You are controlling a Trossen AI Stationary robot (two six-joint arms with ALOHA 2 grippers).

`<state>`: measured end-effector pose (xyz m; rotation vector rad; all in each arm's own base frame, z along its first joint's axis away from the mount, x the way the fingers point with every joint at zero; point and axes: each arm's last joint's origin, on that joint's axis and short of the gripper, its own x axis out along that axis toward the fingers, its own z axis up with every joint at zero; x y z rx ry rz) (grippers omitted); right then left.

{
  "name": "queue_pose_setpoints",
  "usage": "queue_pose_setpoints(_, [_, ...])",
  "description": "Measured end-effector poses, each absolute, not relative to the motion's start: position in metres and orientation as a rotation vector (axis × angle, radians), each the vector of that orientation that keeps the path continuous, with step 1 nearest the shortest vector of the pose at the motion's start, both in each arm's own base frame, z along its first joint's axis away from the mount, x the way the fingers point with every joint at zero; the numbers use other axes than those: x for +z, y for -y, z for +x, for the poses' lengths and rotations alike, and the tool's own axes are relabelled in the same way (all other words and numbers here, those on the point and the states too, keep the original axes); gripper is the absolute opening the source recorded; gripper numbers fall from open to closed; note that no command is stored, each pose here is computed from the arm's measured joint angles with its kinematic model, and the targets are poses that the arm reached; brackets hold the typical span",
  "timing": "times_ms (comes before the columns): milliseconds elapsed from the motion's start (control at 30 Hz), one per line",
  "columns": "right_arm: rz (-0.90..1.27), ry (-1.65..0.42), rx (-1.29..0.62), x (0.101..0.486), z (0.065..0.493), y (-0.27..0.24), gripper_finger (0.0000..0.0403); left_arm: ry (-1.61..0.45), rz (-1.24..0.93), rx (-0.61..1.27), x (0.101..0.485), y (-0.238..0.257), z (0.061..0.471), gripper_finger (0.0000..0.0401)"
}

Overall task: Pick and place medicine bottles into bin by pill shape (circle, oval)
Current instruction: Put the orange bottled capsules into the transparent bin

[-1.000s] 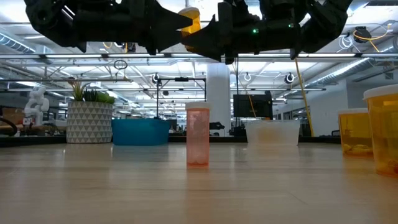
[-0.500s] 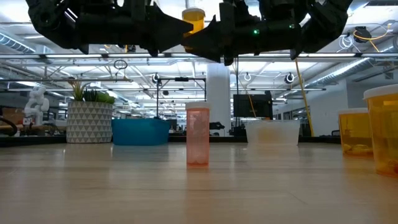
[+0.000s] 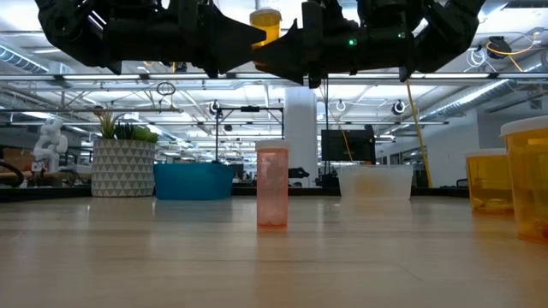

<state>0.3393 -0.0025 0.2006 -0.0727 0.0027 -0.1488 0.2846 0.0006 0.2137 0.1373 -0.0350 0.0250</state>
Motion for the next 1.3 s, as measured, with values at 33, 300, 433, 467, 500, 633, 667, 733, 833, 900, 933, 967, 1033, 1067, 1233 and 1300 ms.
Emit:
queue_pose_setpoints(33, [-0.074,-0.002,-0.149,0.201,0.339,0.002,0.0184,0.036,0.143,0.025,0.214,-0.001,0.285,0.0288])
queue_pose_setpoints(300, [-0.075,0.005,-0.145,0.202,0.339,0.002,0.0185,0.057,0.184,0.017,0.216,-0.001,0.285,0.0251])
queue_pose_setpoints(433, [-0.074,0.008,-0.145,0.203,0.339,0.002,0.0185,0.06,0.186,0.013,0.22,-0.004,0.288,0.0236])
queue_pose_setpoints(467, [-0.074,0.008,-0.146,0.203,0.339,0.002,0.0185,0.052,0.183,0.008,0.221,-0.005,0.289,0.0235])
queue_pose_setpoints(500, [-0.074,0.006,-0.146,0.202,0.339,0.002,0.0185,0.043,0.18,0.007,0.221,-0.007,0.29,0.0235])
queue_pose_setpoints(633, [-0.073,-0.006,-0.151,0.201,0.339,0.003,0.0185,0.016,0.171,0.02,0.22,-0.013,0.29,0.025])
queue_pose_setpoints(667, [-0.073,-0.006,-0.151,0.201,0.339,0.003,0.0185,0.016,0.171,0.022,0.22,-0.013,0.29,0.0255])
queue_pose_setpoints(733, [-0.074,-0.01,-0.151,0.201,0.339,0.003,0.0185,0.015,0.172,0.024,0.22,-0.014,0.29,0.0267])
queue_pose_setpoints(833, [-0.076,-0.019,-0.15,0.2,0.339,0.003,0.0185,0.015,0.167,0.025,0.219,-0.014,0.29,0.0279])
queue_pose_setpoints(900, [-0.077,-0.022,-0.15,0.2,0.339,0.003,0.0185,0.015,0.166,0.027,0.22,-0.014,0.29,0.0281])
queue_pose_setpoints(933, [-0.077,-0.023,-0.15,0.2,0.339,0.003,0.0185,0.015,0.169,0.027,0.22,-0.014,0.29,0.0282])
queue_pose_setpoints(967, [-0.079,-0.023,-0.15,0.2,0.339,0.003,0.0185,0.015,0.175,0.024,0.22,-0.014,0.29,0.0282])
queue_pose_setpoints(1033, [-0.087,-0.023,-0.149,0.2,0.339,0.003,0.0185,0.008,0.186,0.014,0.221,-0.014,0.292,0.0282])
queue_pose_setpoints(1067, [-0.089,-0.023,-0.149,0.2,0.339,0.003,0.0185,0.0,0.187,0.002,0.223,-0.014,0.294,0.0283])
queue_pose_setpoints(1233, [-0.093,-0.033,-0.146,0.198,0.339,0.002,0.0185,-0.101,0.189,-0.032,0.231,-0.014,0.304,0.0283])
queue_pose_setpoints(1300, [-0.093,-0.035,-0.145,0.198,0.339,0.002,0.0184,-0.107,0.201,-0.035,0.232,-0.014,0.308,0.0283])
